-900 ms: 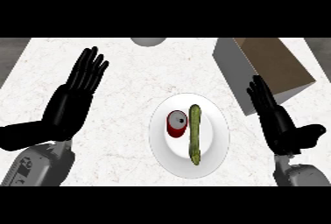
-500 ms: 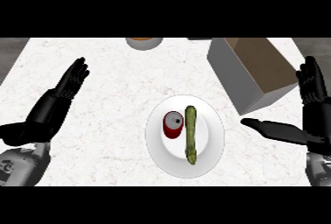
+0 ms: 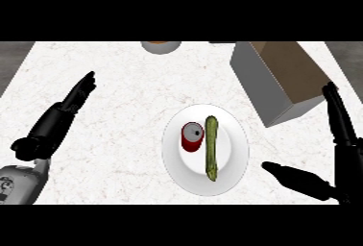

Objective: Pick the can from the plate and place it in the cardboard box

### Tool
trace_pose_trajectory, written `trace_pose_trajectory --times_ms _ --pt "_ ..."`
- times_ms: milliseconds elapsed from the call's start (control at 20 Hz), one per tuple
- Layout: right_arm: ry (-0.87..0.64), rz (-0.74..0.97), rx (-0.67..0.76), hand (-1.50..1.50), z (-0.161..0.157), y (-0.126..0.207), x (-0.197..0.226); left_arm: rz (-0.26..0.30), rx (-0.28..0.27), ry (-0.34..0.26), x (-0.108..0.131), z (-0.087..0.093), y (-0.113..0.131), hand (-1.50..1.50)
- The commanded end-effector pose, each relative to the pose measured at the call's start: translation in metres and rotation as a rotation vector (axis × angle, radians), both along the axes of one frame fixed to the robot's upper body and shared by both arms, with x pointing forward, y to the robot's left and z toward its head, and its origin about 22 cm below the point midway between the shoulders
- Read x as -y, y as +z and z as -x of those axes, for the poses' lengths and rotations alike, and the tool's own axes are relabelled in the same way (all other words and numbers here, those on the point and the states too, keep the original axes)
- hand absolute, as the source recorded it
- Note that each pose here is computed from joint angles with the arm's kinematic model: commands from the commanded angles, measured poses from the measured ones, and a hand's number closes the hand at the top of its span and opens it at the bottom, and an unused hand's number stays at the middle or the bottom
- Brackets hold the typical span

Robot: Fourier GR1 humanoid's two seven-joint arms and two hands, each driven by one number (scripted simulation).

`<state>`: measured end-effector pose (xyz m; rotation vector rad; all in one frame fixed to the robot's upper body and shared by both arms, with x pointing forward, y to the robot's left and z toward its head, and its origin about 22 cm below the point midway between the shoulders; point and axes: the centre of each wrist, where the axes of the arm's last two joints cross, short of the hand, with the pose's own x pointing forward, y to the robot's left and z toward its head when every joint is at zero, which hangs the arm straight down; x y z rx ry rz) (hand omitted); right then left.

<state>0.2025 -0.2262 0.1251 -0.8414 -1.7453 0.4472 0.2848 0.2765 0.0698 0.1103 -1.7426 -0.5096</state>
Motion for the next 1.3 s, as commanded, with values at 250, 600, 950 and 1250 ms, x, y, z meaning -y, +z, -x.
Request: trace_pose_trajectory --times_ms 250,600,950,1250 --pt "0.008 0.373 -0.322 -1.50 0.010 0.026 -0.043 -0.017 0.006 -0.031 0.003 -0.003 -0.004 0.00" --pt "0.064 0.516 -0.529 -1.50 -0.012 0.038 -0.124 -0.015 0.024 -0.053 0.012 -0.009 0.001 0.00" --pt "0.029 0.594 -0.676 -1.50 -0.033 0.032 -0.177 -0.008 0.002 -0.038 0.006 -0.009 -0.011 0.00" --pt "0.006 0.557 -0.755 -1.50 -0.049 0.038 -0.207 0.004 -0.009 -0.041 0.017 -0.008 -0.005 0.00"
